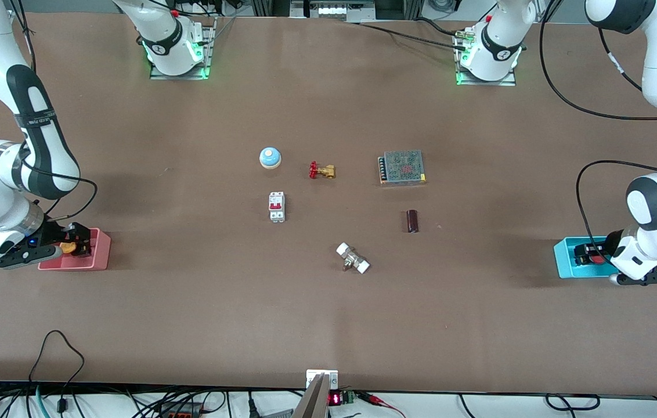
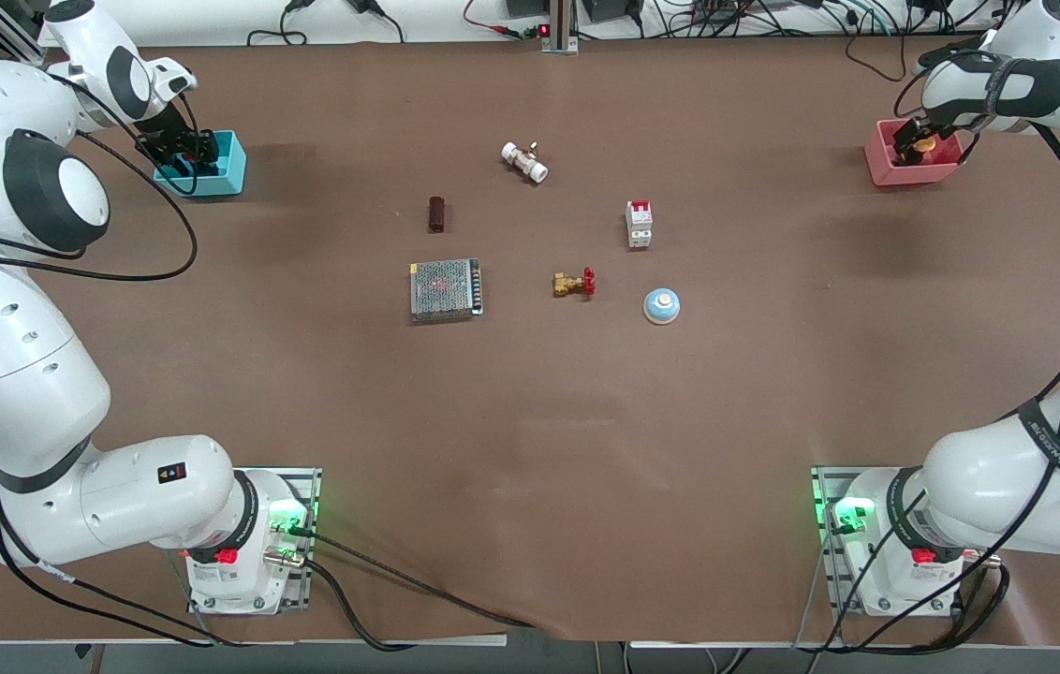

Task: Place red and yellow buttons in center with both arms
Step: 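Lower both grippers and close on the yellow and red buttons, then lift the yellow button with the right gripper while the left gripper lifts the red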

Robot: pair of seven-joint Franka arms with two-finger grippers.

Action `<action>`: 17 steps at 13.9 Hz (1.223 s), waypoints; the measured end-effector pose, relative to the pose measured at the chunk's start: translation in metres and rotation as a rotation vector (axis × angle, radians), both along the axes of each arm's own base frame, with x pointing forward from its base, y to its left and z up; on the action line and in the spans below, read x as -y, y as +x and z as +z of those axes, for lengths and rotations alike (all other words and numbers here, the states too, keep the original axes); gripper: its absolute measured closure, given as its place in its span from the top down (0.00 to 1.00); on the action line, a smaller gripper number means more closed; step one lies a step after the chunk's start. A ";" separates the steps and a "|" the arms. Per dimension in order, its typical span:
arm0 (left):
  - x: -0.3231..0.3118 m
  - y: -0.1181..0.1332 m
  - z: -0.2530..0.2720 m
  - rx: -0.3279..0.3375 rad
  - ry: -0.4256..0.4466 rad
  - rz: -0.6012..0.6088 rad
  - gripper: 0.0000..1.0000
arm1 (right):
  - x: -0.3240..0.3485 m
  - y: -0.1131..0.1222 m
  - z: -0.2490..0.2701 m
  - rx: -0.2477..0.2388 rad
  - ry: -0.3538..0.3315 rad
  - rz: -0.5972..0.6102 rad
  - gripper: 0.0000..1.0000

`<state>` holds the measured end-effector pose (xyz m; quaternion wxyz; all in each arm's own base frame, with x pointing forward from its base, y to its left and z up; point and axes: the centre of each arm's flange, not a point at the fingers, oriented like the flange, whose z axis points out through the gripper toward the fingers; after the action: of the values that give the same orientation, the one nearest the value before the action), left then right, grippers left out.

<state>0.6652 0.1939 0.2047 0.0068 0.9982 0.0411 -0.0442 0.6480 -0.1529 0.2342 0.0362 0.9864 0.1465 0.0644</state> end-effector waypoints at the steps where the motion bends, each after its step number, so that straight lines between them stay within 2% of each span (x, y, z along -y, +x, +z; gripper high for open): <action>1: 0.000 0.000 0.000 0.002 0.000 -0.001 0.59 | 0.000 0.000 -0.002 -0.003 0.001 0.001 0.94; 2: 0.001 0.001 0.001 0.004 0.001 -0.002 0.57 | 0.000 -0.001 -0.004 -0.006 0.001 0.004 0.94; 4: 0.001 0.002 0.001 0.008 0.001 -0.003 0.55 | 0.000 -0.001 -0.005 -0.007 0.000 0.011 0.77; 5: 0.001 0.002 0.002 0.010 0.002 -0.003 0.55 | 0.000 -0.001 -0.005 -0.007 -0.001 0.015 0.77; 6: 0.001 0.002 0.002 0.011 0.001 -0.002 0.50 | 0.000 -0.001 -0.005 -0.007 -0.001 0.019 0.69; 7: 0.001 0.003 0.002 0.013 -0.001 -0.001 0.50 | 0.000 -0.001 -0.005 -0.007 -0.001 0.020 0.60; 8: 0.001 0.003 0.003 0.014 -0.002 0.000 0.45 | 0.000 -0.001 -0.005 -0.007 -0.002 0.022 0.60; 9: 0.001 0.003 0.004 0.015 -0.002 0.000 0.41 | 0.000 -0.001 -0.005 -0.007 -0.002 0.023 0.54; 10: 0.002 0.003 0.004 0.016 -0.002 0.000 0.41 | 0.000 -0.001 -0.005 -0.007 -0.002 0.025 0.54; 12: 0.002 0.004 0.004 0.017 -0.002 -0.001 0.41 | 0.000 -0.001 -0.005 -0.007 -0.003 0.032 0.43; 13: 0.002 0.004 0.006 0.022 -0.001 -0.001 0.41 | 0.000 -0.001 -0.005 -0.008 -0.005 0.042 0.43; 14: 0.002 0.006 0.010 0.031 0.001 -0.001 0.41 | 0.000 -0.001 -0.005 -0.008 -0.006 0.049 0.38; 17: 0.000 0.013 0.057 0.085 0.016 -0.002 0.41 | 0.000 0.000 -0.004 -0.006 -0.007 0.055 0.37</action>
<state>0.6785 0.1935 0.2618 0.0005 0.9992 0.0402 -0.0014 0.6477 -0.1530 0.2298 0.0374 0.9821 0.1739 0.0619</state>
